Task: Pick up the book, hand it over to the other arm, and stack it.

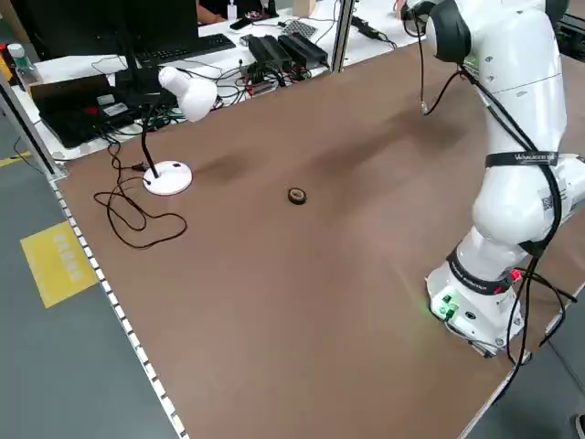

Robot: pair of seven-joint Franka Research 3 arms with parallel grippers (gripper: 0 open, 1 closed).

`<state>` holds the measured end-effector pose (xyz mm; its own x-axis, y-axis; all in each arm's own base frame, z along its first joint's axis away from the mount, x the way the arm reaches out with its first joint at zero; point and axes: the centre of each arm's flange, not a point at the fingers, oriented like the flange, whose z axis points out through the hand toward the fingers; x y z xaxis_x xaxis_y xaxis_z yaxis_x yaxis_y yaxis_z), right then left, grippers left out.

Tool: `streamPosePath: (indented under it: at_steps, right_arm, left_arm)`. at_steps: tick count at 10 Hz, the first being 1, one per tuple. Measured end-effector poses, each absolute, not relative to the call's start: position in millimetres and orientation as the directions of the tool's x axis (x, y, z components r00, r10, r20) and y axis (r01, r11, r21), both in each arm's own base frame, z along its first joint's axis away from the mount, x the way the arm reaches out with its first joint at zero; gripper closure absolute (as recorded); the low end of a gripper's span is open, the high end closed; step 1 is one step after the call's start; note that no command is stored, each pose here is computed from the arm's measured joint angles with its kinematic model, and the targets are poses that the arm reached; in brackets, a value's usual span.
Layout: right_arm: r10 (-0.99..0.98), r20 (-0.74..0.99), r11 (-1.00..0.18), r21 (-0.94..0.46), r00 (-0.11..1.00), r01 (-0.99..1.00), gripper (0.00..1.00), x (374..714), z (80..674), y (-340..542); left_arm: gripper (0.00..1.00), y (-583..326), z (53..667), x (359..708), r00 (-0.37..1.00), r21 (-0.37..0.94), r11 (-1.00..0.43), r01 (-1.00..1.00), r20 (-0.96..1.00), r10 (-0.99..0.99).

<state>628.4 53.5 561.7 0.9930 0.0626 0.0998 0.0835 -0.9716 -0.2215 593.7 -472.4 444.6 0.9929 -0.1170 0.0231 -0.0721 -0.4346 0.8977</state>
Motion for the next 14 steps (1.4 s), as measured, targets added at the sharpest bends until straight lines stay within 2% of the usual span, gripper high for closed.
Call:
streamPosePath:
  at_steps: [4,11,14]
  right_arm:
    - [-0.025,0.082,-0.902,-0.431,0.996,0.013,0.0,628.3,558.8,38.7]
    - [0.01,0.008,-0.746,-0.666,1.0,0.012,0.0,616.8,545.4,5.2]
    - [0.042,0.013,-0.687,-0.725,0.999,0.039,0.0,618.4,528.3,-13.2]
  left_arm:
    - [0.96,-488.3,441.4,593.1,0.996,0.915,-0.401,-0.049,0.014,-0.092]
    - [0.96,-488.6,431.1,598.1,0.997,0.955,-0.297,0.002,-0.025,-0.073]
    - [0.96,-489.2,423.6,598.8,0.997,0.964,-0.266,0.009,-0.029,-0.072]
